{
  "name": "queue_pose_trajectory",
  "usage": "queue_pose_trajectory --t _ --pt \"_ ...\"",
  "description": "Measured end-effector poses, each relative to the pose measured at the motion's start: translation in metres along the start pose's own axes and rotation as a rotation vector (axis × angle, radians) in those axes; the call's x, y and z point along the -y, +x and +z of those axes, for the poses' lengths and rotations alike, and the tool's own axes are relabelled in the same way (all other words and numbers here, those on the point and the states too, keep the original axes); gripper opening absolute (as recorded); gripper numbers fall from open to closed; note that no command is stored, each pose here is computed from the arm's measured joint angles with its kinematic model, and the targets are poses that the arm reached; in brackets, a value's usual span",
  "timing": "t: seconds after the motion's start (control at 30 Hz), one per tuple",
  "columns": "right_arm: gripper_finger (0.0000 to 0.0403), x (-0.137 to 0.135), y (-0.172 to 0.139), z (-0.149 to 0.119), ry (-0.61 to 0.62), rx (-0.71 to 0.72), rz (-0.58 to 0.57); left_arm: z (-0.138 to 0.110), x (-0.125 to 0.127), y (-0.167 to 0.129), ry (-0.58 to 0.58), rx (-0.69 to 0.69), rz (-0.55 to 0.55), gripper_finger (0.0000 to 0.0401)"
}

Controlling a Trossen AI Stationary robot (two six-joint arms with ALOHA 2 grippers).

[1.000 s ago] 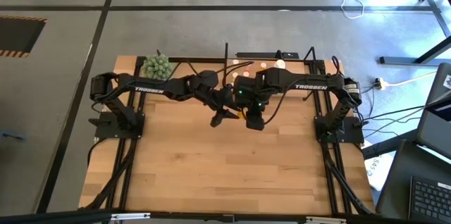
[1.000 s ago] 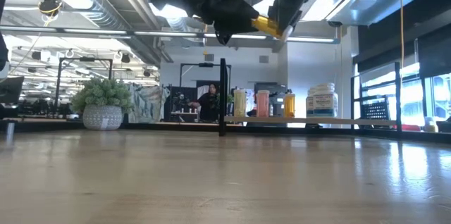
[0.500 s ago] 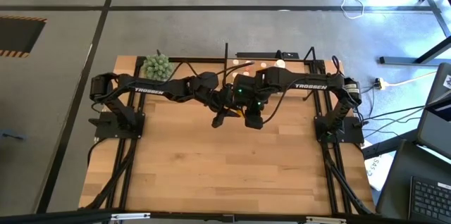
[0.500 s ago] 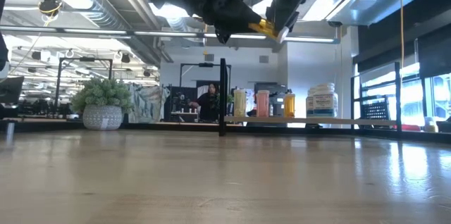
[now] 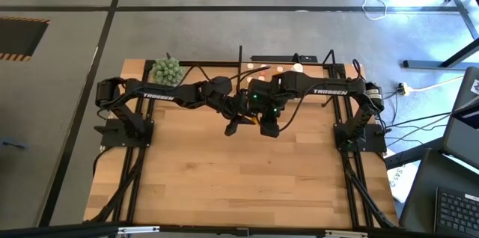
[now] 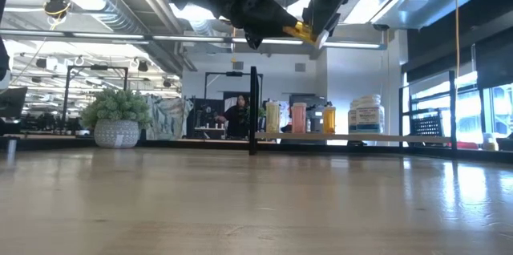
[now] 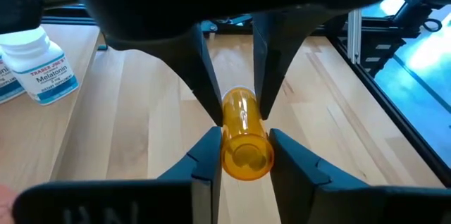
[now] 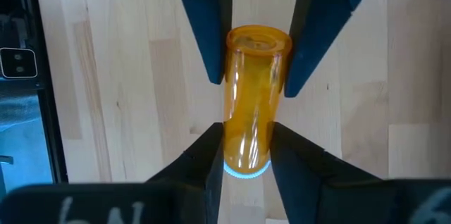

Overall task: Pick and place medicine bottles onto shelf by color
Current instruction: Put the orange pill bottle on the shelf aligned with the other orange pill bottles

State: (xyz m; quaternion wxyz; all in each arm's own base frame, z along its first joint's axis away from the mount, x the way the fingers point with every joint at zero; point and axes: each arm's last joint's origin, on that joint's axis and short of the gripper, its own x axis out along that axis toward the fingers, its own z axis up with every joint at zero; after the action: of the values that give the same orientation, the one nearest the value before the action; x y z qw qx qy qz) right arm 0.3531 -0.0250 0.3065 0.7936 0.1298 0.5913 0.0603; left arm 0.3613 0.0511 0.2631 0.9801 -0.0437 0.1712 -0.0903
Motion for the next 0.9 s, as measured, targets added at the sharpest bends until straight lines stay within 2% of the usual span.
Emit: queue_pose_trajectory --t 0.13,0.4,0.63,0.8,0.9 --pt "0.0121 0.000 0.000 0.000 -0.003 0.000 0.002 0.000 0.000 0.000 0.000 0.000 -0.002 0.0075" --pt "0.0173 0.000 0.000 -0.003 -0.021 -0.025 0.004 -0.003 0.000 0.000 -0.005 -0.030 -0.003 0.0074" --pt "0.0173 0.003 -0.004 -0.011 0.006 -0.100 -0.021 -0.012 0.000 -0.001 -0.036 -0.119 -0.007 0.0074" --pt "0.0173 -0.001 -0.022 -0.019 -0.014 -0.065 -0.135 -0.021 -0.001 -0.003 -0.076 -0.210 -0.008 0.0074" --pt "0.0172 -0.006 -0.040 -0.027 -0.020 0.002 -0.153 -0.027 -0.001 -0.005 -0.099 -0.269 -0.007 0.0074"
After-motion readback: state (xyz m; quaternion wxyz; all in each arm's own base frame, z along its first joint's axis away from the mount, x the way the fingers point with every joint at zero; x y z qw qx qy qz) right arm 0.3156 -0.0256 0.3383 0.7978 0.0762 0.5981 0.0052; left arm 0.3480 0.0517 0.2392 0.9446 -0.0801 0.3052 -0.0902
